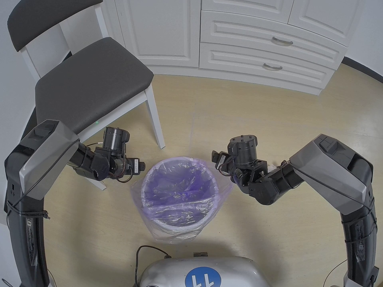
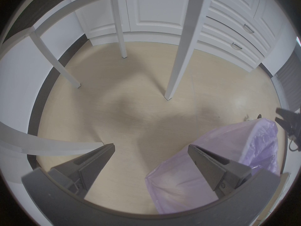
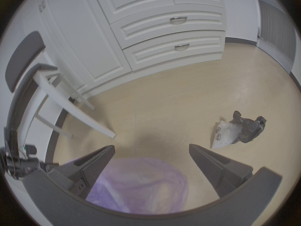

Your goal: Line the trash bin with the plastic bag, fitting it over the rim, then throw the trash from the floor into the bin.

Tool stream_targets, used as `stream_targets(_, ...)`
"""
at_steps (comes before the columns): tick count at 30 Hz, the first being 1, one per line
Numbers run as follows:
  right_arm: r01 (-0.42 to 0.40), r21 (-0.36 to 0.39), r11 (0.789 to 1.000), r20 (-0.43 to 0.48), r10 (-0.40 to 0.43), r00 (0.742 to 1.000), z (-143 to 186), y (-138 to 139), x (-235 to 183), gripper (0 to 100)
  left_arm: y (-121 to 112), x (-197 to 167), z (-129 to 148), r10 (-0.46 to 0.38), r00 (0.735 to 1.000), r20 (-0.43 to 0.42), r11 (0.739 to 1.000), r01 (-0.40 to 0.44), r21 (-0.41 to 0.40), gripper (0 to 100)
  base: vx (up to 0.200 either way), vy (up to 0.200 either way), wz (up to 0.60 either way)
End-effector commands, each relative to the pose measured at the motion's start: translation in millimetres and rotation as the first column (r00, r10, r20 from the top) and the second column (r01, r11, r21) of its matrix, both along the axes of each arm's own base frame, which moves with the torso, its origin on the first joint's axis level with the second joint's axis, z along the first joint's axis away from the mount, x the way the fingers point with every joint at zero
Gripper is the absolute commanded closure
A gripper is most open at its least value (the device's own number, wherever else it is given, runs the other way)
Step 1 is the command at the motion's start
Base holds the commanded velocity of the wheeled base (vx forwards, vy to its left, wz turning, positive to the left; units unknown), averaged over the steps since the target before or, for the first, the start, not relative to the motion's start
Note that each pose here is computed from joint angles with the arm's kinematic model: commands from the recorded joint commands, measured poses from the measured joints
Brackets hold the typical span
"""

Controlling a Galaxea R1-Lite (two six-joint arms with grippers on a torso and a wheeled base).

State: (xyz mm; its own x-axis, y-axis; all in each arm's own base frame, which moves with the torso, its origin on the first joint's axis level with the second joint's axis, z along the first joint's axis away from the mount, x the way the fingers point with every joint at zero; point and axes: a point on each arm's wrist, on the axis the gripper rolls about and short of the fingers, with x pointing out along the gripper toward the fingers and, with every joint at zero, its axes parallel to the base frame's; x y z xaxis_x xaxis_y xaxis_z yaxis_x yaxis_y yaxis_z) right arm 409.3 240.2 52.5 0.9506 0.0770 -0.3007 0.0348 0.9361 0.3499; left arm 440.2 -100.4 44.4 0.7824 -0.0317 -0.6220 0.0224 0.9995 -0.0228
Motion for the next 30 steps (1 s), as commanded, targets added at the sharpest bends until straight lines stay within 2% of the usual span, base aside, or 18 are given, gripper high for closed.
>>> stream_targets(1,-0.122,-0.141,0.982,-0.068,0.113,0.991,21.4,-5.6,-48.9,0,2.0,-11.4,13.8,-0.018,1.0,0.007,1.0,0.018,0.021,0,0.0,0.0,0.0)
stream_targets(2,-0.13,-0.151,0.98,-0.069,0.121,0.99,22.2,-5.9,-50.7,0,2.2,-11.9,13.8,-0.02,1.0,0.006,1.0,0.02,0.024,0,0.0,0.0,0.0)
stream_targets(3,-0.225,-0.24,0.945,-0.122,0.2,0.972,21.1,-14.8,-72.1,0,4.0,-19.7,15.2,-0.047,0.999,-0.006,0.997,0.047,0.06,0,0.0,0.0,0.0)
stream_targets(6,-0.373,-0.316,0.873,-0.215,0.317,0.924,9.9,-21.5,-102.7,0,5.6,-32.1,15.9,-0.092,0.995,-0.03,0.989,0.095,0.111,0,0.0,0.0,0.0)
stream_targets(9,-0.452,-0.36,0.816,-0.289,0.363,0.886,-6.0,-21.2,-119.0,0,4.4,-38.0,16.3,-0.109,0.993,-0.032,0.986,0.113,0.125,0,0.0,0.0,0.0)
stream_targets(10,-0.453,-0.362,0.815,-0.292,0.363,0.885,-6.4,-21.4,-119.3,0,3.8,-38.3,16.0,-0.111,0.993,-0.032,0.986,0.114,0.125,0,0.0,0.0,0.0)
stream_targets(11,-0.495,-0.386,0.778,-0.338,0.38,0.861,-18.7,-22.2,-125.2,0,3.9,-38.8,16.1,-0.113,0.993,-0.027,0.985,0.116,0.124,0,0.0,0.0,0.0)
stream_targets(13,-0.525,-0.396,0.754,-0.368,0.394,0.843,-28.0,-22.4,-128.5,0,3.9,-38.7,15.4,-0.113,0.993,-0.025,0.986,0.115,0.124,0,0.0,0.0,0.0)
stream_targets(16,-0.554,-0.401,0.73,-0.395,0.408,0.823,-33.4,-24.1,-132.9,0,3.8,-38.4,14.3,-0.119,0.993,-0.027,0.984,0.122,0.129,0,0.0,0.0,0.0)
stream_targets(18,-0.585,-0.392,0.71,-0.415,0.432,0.801,-38.6,-20.2,-138.9,0,3.7,-38.2,13.0,-0.119,0.992,-0.03,0.984,0.122,0.13,0,0.0,0.0,0.0)
stream_targets(23,-0.603,-0.382,0.7,-0.429,0.444,0.787,-46.3,-14.0,-140.2,0,3.6,-38.0,11.7,-0.12,0.992,-0.033,0.984,0.123,0.129,0,0.0,0.0,0.0)
stream_targets(25,-0.63,-0.376,0.679,-0.46,0.454,0.763,-60.6,-6.5,-144.1,0,3.1,-38.5,11.4,-0.122,0.992,-0.035,0.984,0.125,0.129,0,0.0,0.0,0.0)
stream_targets(27,-0.633,-0.371,0.679,-0.468,0.452,0.759,-67.4,-3.7,-143.4,0,3.0,-38.2,11.7,-0.122,0.992,-0.033,0.984,0.125,0.129,0,0.0,0.0,0.0)
stream_targets(28,-0.626,-0.362,0.691,-0.459,0.452,0.765,-73.1,0.4,-138.8,0,3.1,-38.5,11.4,-0.122,0.992,-0.035,0.984,0.125,0.129,0,0.0,0.0,0.0)
stream_targets(30,-0.59,-0.336,0.734,-0.428,0.439,0.79,-81.7,7.8,-128.7,0,3.0,-38.3,13.1,-0.121,0.992,-0.029,0.984,0.123,0.127,0,0.0,0.0,0.0)
